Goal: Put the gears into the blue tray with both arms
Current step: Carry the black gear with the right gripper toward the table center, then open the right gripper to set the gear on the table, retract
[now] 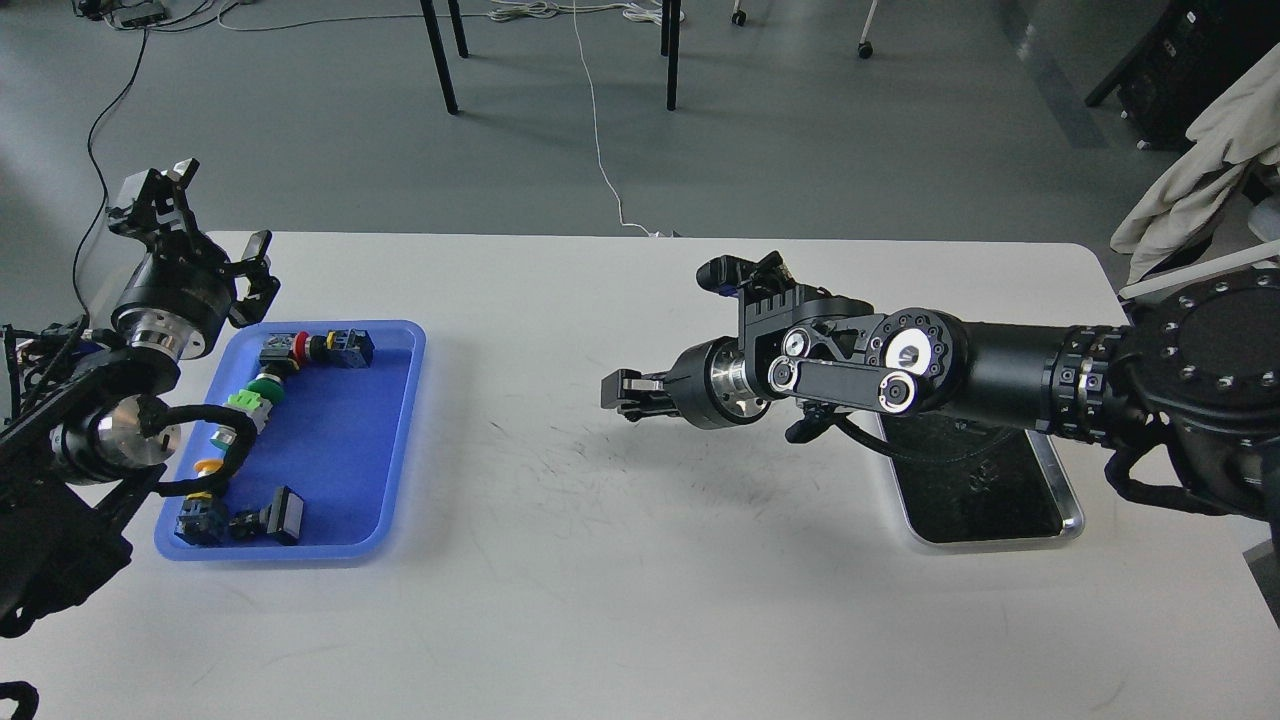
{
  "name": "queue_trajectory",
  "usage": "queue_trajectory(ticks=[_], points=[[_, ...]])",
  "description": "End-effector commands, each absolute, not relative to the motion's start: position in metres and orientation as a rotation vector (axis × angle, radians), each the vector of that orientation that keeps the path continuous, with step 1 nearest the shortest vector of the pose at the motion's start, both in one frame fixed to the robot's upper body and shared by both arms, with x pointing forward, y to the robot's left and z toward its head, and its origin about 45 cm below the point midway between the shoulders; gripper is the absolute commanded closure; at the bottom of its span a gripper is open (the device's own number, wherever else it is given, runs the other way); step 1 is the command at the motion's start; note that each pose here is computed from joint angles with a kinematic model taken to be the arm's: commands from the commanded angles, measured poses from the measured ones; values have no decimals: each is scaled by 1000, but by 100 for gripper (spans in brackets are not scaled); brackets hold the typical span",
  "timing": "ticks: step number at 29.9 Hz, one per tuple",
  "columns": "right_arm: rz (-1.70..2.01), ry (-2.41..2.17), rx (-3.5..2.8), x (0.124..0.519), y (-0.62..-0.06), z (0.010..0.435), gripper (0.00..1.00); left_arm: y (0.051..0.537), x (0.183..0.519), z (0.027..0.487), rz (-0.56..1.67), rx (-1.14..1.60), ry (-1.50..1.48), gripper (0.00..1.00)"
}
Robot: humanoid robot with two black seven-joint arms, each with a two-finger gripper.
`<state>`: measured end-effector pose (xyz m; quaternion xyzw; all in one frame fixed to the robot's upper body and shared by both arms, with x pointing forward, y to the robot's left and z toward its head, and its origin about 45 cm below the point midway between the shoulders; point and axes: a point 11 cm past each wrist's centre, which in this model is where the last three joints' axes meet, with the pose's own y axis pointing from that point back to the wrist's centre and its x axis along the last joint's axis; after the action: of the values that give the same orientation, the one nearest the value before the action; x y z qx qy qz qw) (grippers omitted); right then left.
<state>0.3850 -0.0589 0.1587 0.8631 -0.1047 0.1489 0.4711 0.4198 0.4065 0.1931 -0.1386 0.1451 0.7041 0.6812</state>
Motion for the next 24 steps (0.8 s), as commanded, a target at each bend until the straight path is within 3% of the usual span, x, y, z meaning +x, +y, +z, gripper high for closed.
queue_trajectory(ticks=[1,5,8,11,13,14,18,24], points=[[353,-230,2119,376,-57,152,95,408,419,193,1581,-311,324,2],[339,-210,2120,370,-57,146,93,407,419,193,1581,-314,326,2],[337,-212,2123,369,-57,146,86,407,419,193,1580,-312,326,2],[341,-220,2125,368,-56,145,67,408,419,193,1582,-311,326,2],[347,-237,2126,370,-56,146,37,407,419,193,1580,-312,326,2],[349,-247,2128,371,-55,147,27,407,419,193,1580,-312,326,2],[353,-284,2149,377,-52,154,14,408,419,193,1583,-311,326,2],[350,-405,2191,402,-50,174,11,408,419,192,1584,-306,326,2]])
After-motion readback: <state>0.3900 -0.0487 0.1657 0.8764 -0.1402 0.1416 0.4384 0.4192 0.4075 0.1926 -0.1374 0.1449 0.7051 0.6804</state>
